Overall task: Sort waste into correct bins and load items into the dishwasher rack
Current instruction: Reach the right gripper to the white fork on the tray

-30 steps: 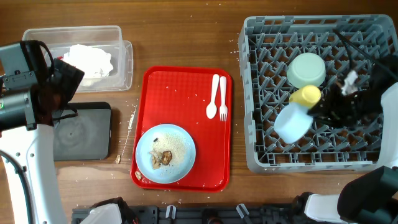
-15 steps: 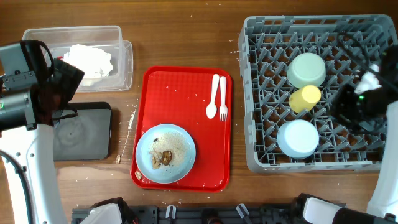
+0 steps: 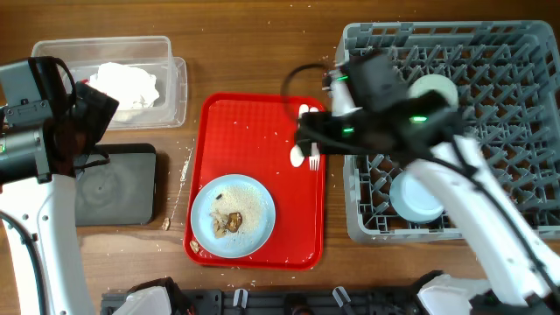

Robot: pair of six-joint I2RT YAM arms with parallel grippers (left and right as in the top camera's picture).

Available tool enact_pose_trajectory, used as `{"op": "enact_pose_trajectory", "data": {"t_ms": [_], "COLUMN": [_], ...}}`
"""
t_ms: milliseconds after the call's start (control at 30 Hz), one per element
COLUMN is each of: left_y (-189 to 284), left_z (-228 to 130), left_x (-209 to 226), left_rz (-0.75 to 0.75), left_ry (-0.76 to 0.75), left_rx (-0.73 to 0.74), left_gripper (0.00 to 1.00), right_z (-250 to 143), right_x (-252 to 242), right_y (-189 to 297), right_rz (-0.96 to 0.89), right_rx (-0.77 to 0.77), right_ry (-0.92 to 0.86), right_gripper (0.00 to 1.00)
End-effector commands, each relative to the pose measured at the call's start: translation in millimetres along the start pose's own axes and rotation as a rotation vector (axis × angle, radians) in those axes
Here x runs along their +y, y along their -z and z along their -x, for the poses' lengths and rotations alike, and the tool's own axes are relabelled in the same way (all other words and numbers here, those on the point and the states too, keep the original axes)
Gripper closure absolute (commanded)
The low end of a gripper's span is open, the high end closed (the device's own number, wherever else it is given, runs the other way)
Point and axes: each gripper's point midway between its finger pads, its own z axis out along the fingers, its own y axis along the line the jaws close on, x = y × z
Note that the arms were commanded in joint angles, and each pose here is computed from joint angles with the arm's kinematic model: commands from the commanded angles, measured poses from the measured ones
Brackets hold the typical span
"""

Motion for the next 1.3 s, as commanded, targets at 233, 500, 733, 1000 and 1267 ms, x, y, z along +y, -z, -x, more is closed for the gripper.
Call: {"op": "enact_pose_trajectory", "data": {"t_ms": [233, 500, 733, 1000, 1267], "left_y": [1.3, 1.3, 1.3, 1.3, 1.3], "left_z": [3.7, 3.7, 3.7, 3.7, 3.7], "left_x": [1.4, 1.4, 1.4, 1.4, 1.4], "left_rz": [0.003, 0.003, 0.003, 0.003, 0.003], "left_ry": [0.008, 0.008, 0.008, 0.008, 0.008], "left_rx": [-0.014, -0.014, -0.014, -0.014, -0.014], "left_gripper": [0.00, 0.00, 0.00, 0.00, 0.00], "right_z": [49.5, 36.4, 18.1, 8.3, -4.1], "right_x": [-15.7, -66.2, -83.4, -90.2, -86.8], "right_y": [-81.0, -173.8, -214.5, -232.8, -239.4], "right_rz": [-0.178, -0.389, -0.439, -0.455, -0.432], "right_rx": [-0.110, -0.023, 0.045, 0.076, 0.137], "right_ry": [-0.130, -0.273, -0.340, -0.368, -0.381], "right_gripper": [0.28, 0.51, 0.52, 0.55, 0.85]}}
